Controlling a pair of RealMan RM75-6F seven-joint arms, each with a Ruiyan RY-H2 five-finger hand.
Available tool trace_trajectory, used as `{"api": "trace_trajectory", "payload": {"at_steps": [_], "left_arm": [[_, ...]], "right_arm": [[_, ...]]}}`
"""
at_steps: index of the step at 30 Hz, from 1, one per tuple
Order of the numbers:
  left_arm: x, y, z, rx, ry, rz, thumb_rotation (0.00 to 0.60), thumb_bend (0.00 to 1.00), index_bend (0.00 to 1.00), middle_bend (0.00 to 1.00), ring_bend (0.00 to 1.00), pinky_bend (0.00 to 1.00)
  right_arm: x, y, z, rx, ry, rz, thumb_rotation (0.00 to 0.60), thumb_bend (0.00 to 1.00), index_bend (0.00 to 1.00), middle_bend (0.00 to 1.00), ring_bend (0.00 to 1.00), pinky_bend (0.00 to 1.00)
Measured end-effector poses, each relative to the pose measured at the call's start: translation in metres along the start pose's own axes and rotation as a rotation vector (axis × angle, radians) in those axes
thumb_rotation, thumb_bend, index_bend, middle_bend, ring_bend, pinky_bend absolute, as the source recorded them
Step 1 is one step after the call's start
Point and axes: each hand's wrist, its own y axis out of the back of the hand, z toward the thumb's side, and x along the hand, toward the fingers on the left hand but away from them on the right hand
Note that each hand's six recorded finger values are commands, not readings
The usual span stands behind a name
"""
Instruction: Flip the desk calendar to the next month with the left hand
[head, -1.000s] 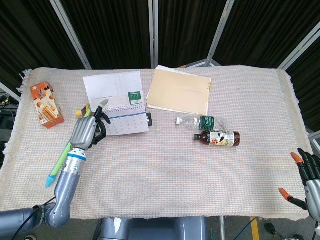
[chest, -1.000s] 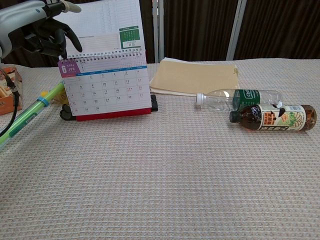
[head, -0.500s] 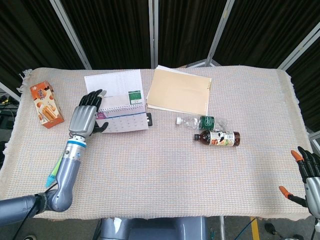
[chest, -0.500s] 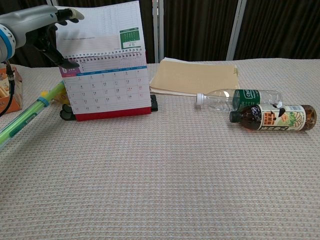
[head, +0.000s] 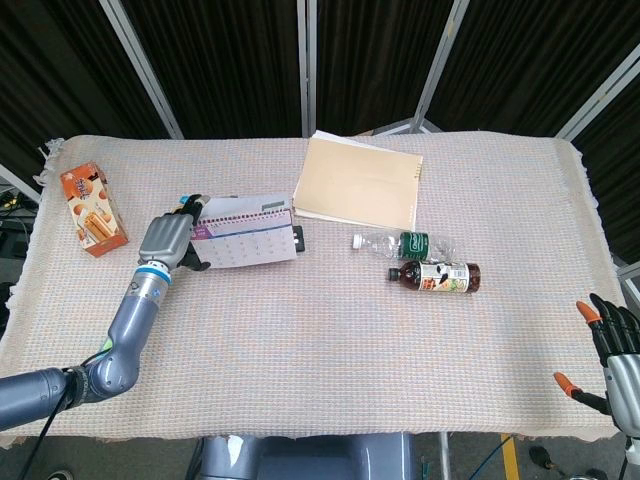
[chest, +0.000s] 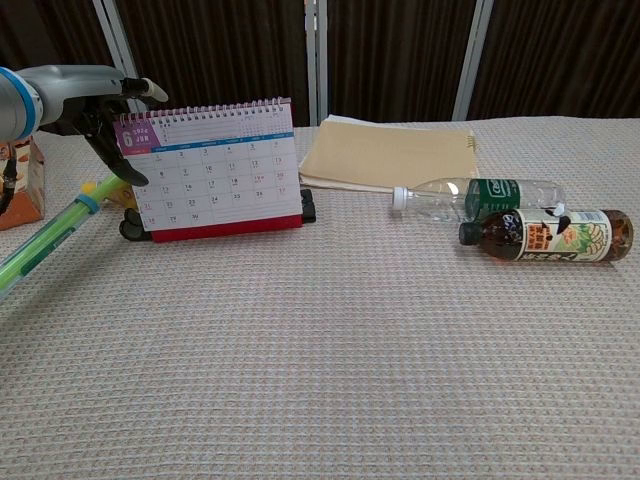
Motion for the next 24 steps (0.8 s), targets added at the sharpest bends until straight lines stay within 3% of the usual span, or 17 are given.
{"api": "trace_trajectory", "payload": {"at_steps": [6, 10, 17, 20, 24], "left_arm": [[0.0, 0.007, 0.001, -0.018, -0.016, 0.04, 0.6, 0.16, 0.0, 0.0, 0.1, 0.11], [-0.007, 0.02, 0.005, -0.033, -0.062, 0.131, 0.6, 0.16, 0.0, 0.0, 0.01, 0.07], [-0.043, 0.04, 0.007, -0.021, -0.173, 0.312, 0.6, 0.17, 0.0, 0.0, 0.0, 0.0], [-0.069, 0.037, -0.005, 0.011, -0.193, 0.357, 0.6, 0.17, 0.0, 0.0, 0.0, 0.0], [-0.114, 0.014, -0.033, 0.077, -0.186, 0.386, 0.6, 0.17, 0.0, 0.0, 0.0, 0.0]], "right_arm": [[0.0, 0.001, 0.001, -0.001, 0.005, -0.004, 0.6, 0.07, 0.02, 0.0, 0.0, 0.0], [0.001, 0.0, 0.002, 0.002, 0.009, -0.003, 0.6, 0.07, 0.02, 0.0, 0.0, 0.0], [0.002, 0.003, 0.003, 0.009, 0.014, -0.015, 0.6, 0.07, 0.02, 0.0, 0.0, 0.0], [0.002, 0.005, 0.001, 0.016, 0.005, -0.024, 0.6, 0.07, 0.02, 0.0, 0.0, 0.0], [0.001, 0.006, -0.003, 0.023, -0.015, -0.031, 0.6, 0.07, 0.02, 0.0, 0.0, 0.0]]}}
